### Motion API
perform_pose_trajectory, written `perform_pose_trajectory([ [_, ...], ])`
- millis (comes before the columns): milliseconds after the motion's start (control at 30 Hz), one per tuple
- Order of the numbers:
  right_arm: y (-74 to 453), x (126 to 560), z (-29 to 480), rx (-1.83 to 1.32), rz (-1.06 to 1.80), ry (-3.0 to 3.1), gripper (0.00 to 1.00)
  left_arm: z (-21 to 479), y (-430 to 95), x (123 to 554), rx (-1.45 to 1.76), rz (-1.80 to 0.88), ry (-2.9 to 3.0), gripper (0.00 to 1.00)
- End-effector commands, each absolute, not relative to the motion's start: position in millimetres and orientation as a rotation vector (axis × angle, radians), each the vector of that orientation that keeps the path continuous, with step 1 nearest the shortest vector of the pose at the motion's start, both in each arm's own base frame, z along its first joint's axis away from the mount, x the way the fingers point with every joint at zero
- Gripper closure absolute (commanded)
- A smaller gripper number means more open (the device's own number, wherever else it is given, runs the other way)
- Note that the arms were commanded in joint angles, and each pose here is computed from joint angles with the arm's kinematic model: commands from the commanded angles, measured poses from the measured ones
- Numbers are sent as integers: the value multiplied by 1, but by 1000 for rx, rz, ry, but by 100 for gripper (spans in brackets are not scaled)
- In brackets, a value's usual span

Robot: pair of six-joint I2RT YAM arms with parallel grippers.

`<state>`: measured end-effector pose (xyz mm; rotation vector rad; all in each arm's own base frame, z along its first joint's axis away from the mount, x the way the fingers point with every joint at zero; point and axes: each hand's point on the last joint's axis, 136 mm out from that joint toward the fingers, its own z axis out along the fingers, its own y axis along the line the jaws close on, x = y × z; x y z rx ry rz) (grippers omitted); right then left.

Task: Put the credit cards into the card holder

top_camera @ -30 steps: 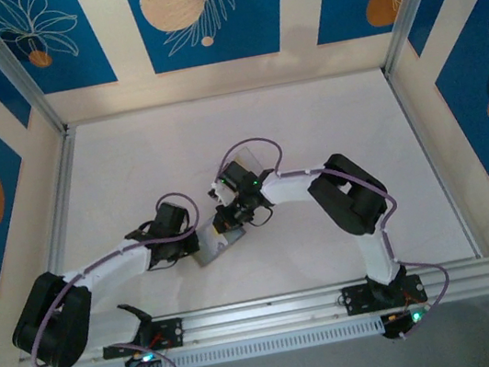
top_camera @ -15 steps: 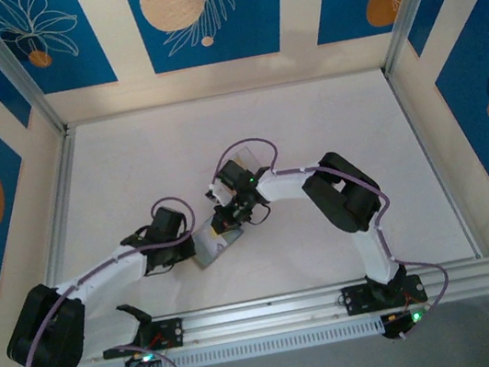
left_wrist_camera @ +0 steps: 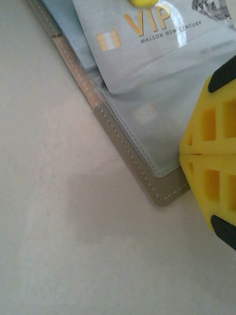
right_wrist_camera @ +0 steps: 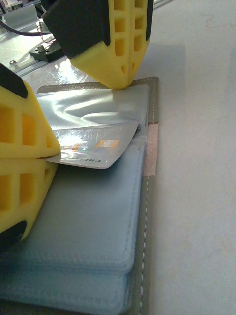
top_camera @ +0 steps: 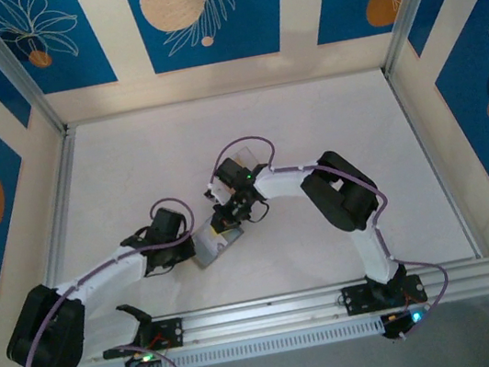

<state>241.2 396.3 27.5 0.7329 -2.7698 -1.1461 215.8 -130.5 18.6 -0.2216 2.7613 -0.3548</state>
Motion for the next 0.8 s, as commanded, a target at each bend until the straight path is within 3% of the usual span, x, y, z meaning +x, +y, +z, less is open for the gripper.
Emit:
perform_pose_trajectory([
  [0,374,222,-5,688,-963,-2728,100,-2,-114,202,-255,-238,2844,95],
  [767,372,201,-11,731,-995,-2556,100,-13,-104,198,-241,-128,2870,96],
])
